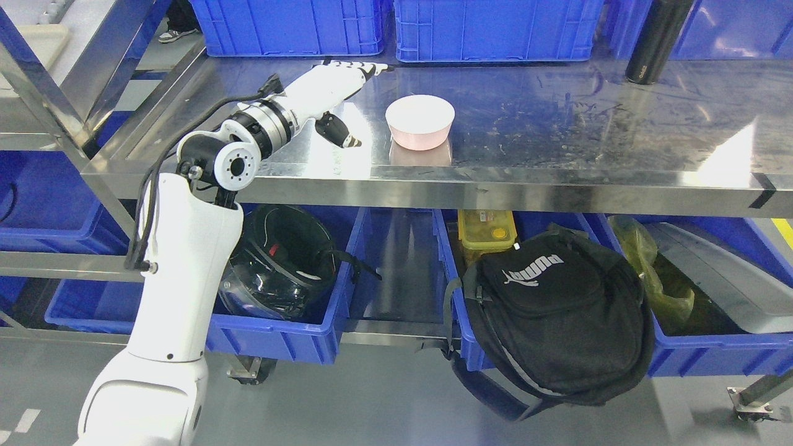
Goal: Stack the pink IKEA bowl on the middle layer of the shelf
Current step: 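Reach the left hand forward to the rim of the pink bowl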
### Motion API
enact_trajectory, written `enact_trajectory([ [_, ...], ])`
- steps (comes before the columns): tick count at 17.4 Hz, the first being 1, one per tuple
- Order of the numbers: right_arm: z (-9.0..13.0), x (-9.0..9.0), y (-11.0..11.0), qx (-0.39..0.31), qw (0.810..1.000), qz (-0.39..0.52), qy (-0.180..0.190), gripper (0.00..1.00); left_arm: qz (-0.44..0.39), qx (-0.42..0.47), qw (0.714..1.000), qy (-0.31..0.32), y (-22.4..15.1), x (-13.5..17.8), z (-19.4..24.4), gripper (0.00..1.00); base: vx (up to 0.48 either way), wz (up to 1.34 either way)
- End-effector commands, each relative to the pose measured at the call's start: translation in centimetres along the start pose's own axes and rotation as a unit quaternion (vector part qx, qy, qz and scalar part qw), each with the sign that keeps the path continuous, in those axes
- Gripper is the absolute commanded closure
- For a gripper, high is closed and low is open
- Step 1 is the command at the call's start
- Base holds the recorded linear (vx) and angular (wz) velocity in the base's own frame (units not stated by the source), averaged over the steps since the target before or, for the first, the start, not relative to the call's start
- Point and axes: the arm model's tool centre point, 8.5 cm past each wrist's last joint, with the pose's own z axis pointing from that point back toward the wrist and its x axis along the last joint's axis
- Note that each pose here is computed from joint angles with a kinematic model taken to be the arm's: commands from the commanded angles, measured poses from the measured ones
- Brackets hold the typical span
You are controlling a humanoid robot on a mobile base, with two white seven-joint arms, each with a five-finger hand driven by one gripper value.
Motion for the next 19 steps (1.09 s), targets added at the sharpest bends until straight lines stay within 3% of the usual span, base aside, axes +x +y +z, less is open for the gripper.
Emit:
enact_trajectory([
  [1, 0.0, -1.0, -1.0, -0.008, 1.0, 0.001, 0.004, 0.0, -0.006, -0.097, 0.995, -0.017, -4.0, 3.7, -6.0, 0.13, 0.0, 0.0],
  [6, 0.0, -1.0, -1.0, -0.008, 1.0, 0.001, 0.004, 0.0, -0.004, -0.126, 0.992, -0.02, -4.9, 4.9, -8.0, 0.2, 0.0, 0.0],
  [13, 0.0, -1.0, -1.0, -0.008, 1.0, 0.001, 0.004, 0.0, -0.009, -0.143, 0.99, 0.016, -3.5, 2.8, -8.9, 0.36, 0.007, -0.02],
  [19, 0.0, -1.0, -1.0, -0.008, 1.0, 0.001, 0.004, 0.0, 0.001, -0.16, 0.987, 0.029, -4.5, 1.7, -9.2, 0.37, 0.001, 0.0],
])
